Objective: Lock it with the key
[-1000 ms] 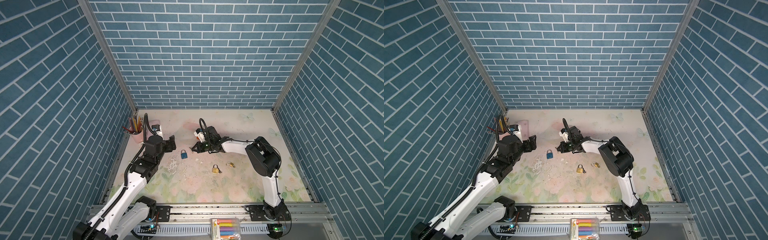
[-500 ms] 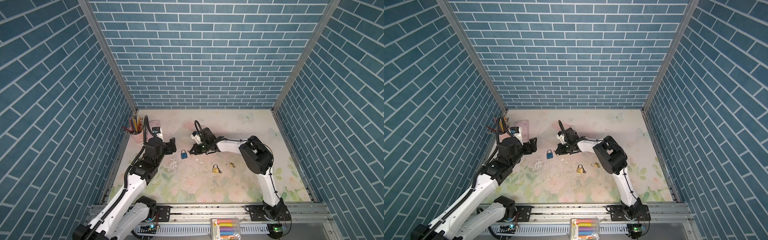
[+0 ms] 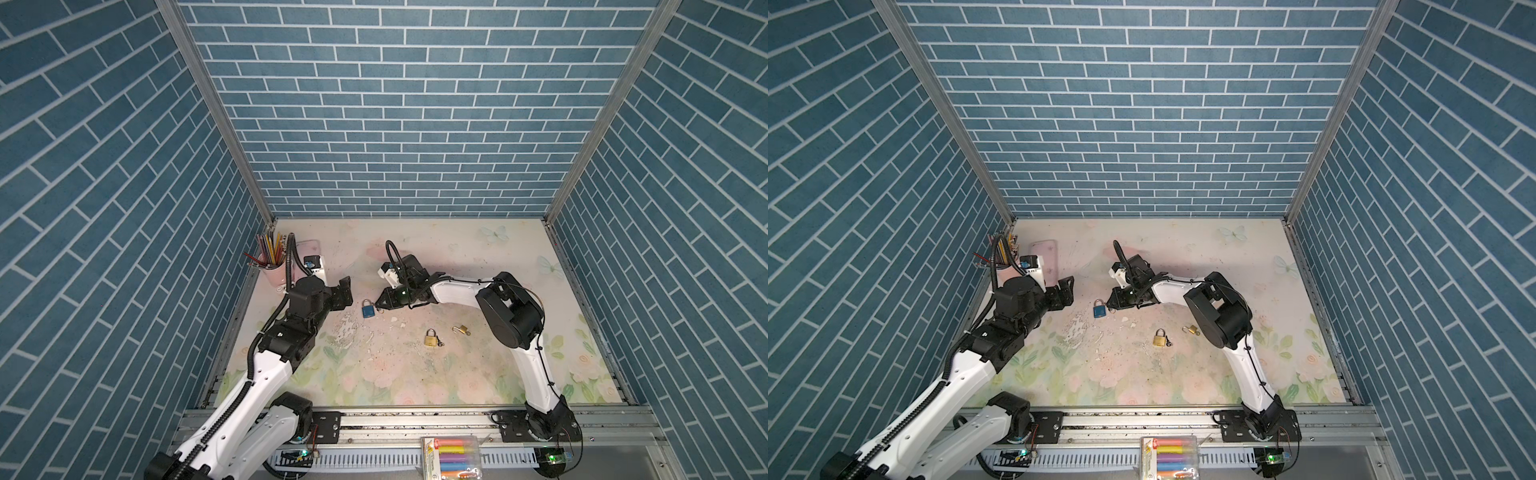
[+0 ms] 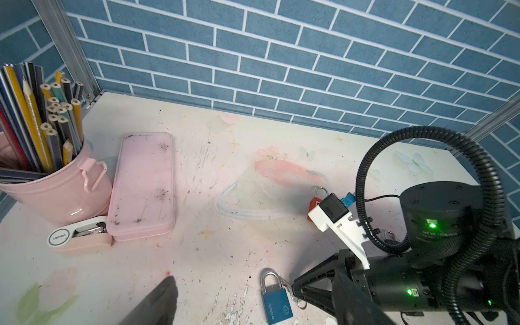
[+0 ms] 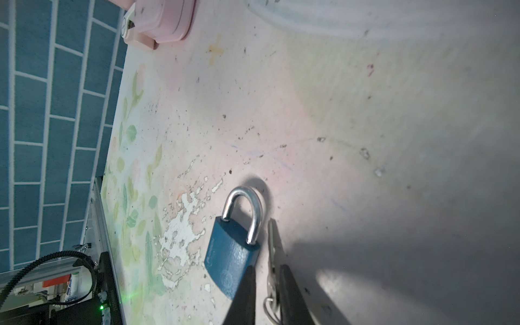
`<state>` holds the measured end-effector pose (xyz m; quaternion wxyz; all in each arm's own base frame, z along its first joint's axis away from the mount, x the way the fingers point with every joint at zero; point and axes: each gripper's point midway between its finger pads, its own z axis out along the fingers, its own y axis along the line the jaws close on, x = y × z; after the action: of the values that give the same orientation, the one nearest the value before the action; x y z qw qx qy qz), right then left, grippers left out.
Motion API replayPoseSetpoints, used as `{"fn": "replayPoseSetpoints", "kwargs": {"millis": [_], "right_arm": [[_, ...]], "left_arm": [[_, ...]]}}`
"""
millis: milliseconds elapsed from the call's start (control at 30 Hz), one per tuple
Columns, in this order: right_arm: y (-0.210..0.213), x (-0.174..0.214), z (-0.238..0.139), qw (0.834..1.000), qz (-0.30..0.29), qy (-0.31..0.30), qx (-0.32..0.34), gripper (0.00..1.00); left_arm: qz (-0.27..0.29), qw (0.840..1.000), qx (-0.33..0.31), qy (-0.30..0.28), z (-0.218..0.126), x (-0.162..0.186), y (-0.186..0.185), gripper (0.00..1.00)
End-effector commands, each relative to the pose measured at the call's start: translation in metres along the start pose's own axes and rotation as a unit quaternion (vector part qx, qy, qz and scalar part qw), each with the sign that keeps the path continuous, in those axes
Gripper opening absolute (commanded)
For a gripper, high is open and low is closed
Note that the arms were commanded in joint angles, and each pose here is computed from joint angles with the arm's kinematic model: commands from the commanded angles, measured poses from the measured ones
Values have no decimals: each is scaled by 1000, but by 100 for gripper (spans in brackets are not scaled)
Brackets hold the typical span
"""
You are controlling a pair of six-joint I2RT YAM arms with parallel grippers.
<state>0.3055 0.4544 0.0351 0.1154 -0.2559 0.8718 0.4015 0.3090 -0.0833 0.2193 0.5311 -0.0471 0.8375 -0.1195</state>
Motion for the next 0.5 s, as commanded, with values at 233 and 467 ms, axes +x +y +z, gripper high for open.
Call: {"fn": "replayPoseSetpoints", "kwargs": {"millis": [233,467], "right_arm": [[14,-31,-41,996,-50,-55,54,42],[13,-49,-147,968,-59,-134,202,56]], "left_arm": [[-26,999,-10,-32,-17,-17,6,87],[-45,998,36,-32,-35,-28,-10,87]]}}
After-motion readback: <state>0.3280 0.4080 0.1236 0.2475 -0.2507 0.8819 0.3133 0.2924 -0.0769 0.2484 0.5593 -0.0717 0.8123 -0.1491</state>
